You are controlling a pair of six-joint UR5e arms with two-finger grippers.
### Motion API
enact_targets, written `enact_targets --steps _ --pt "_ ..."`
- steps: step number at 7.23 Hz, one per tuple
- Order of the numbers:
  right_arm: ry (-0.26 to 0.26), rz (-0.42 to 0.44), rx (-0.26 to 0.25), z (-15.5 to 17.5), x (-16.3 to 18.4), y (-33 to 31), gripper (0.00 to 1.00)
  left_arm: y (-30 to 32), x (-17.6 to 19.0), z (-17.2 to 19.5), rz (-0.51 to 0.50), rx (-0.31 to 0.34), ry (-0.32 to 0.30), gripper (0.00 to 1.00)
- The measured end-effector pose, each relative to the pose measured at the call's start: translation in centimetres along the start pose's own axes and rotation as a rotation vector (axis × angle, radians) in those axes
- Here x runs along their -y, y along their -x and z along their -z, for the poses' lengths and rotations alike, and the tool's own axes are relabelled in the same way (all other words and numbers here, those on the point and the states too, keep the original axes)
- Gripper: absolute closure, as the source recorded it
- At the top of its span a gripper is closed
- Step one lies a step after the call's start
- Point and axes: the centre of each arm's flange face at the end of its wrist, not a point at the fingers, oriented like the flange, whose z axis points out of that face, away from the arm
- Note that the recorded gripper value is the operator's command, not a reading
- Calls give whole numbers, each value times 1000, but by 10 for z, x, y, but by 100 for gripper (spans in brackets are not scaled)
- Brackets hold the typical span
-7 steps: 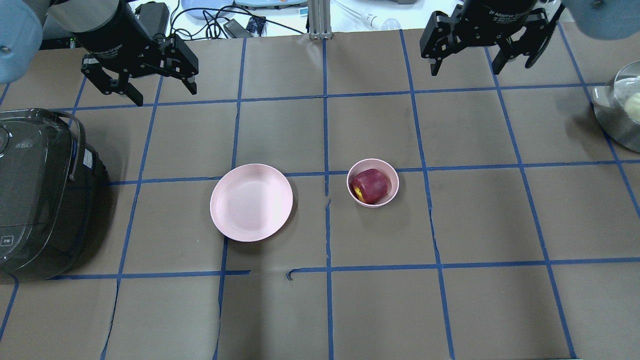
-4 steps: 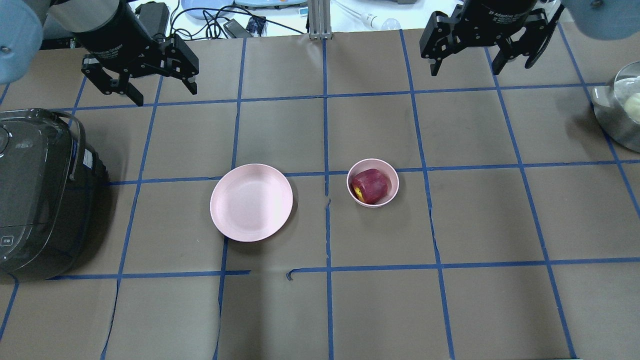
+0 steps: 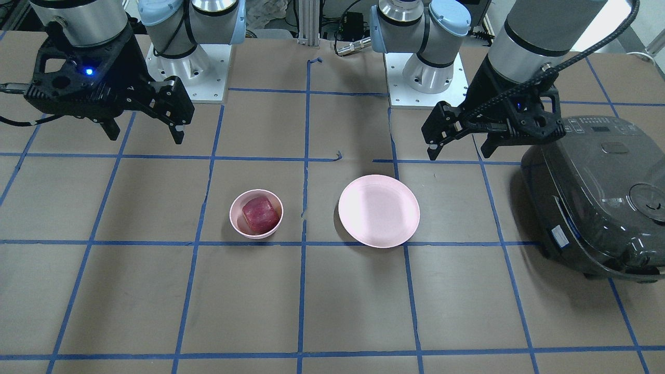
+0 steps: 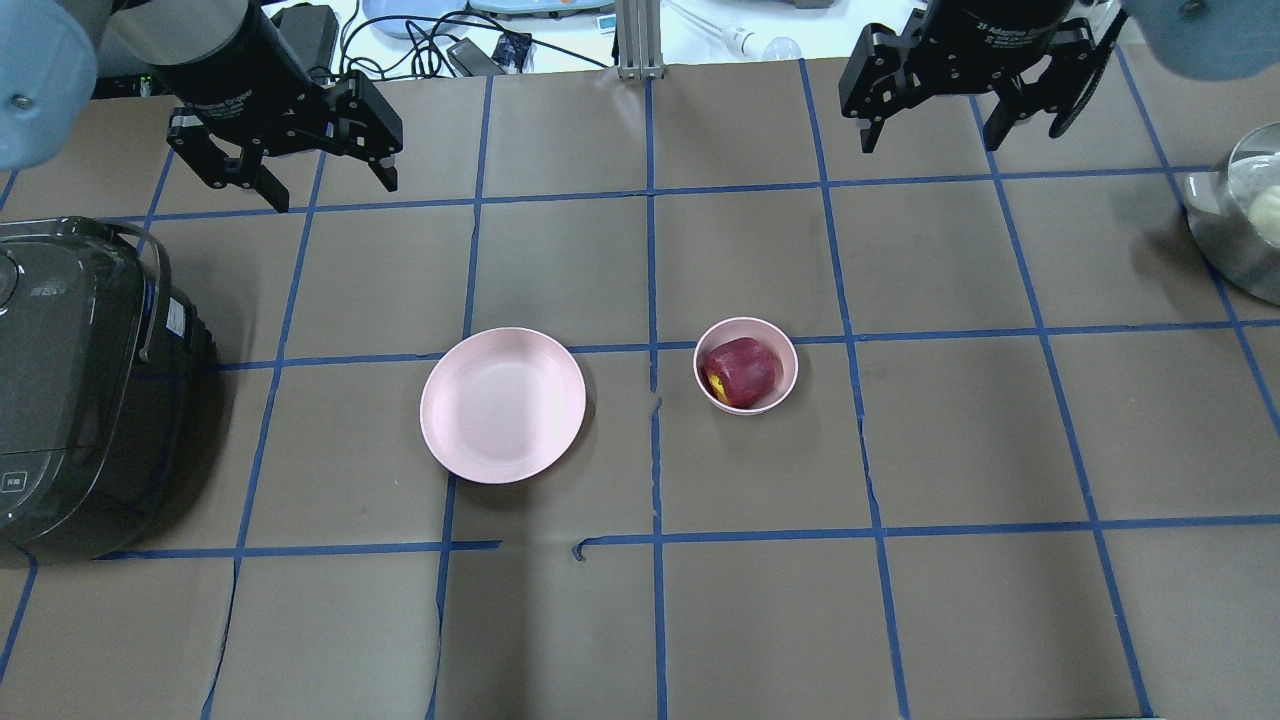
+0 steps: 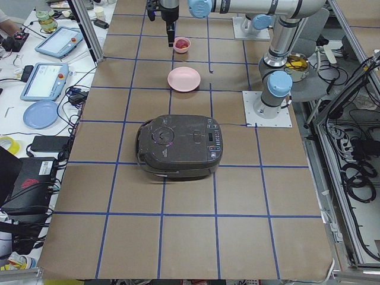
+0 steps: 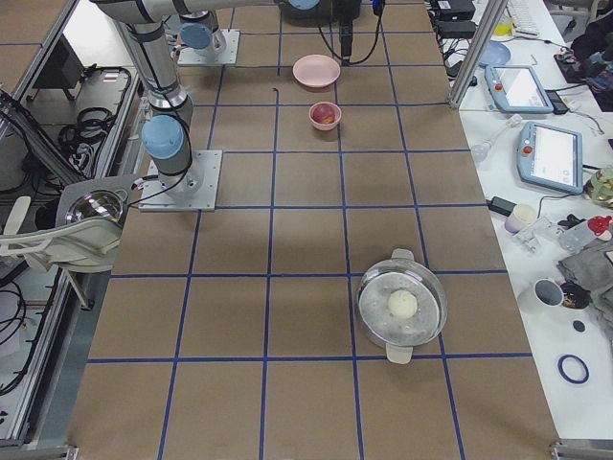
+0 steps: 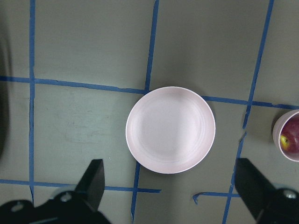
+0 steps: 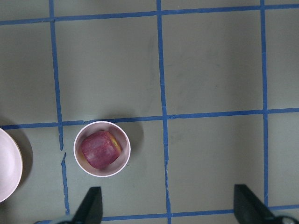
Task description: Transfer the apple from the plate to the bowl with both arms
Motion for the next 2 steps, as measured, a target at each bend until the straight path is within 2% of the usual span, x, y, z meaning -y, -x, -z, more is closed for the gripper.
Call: enact_targets --steps 2 --pt "1 1 0 0 0 0 0 -2 0 -1 2 7 1 0"
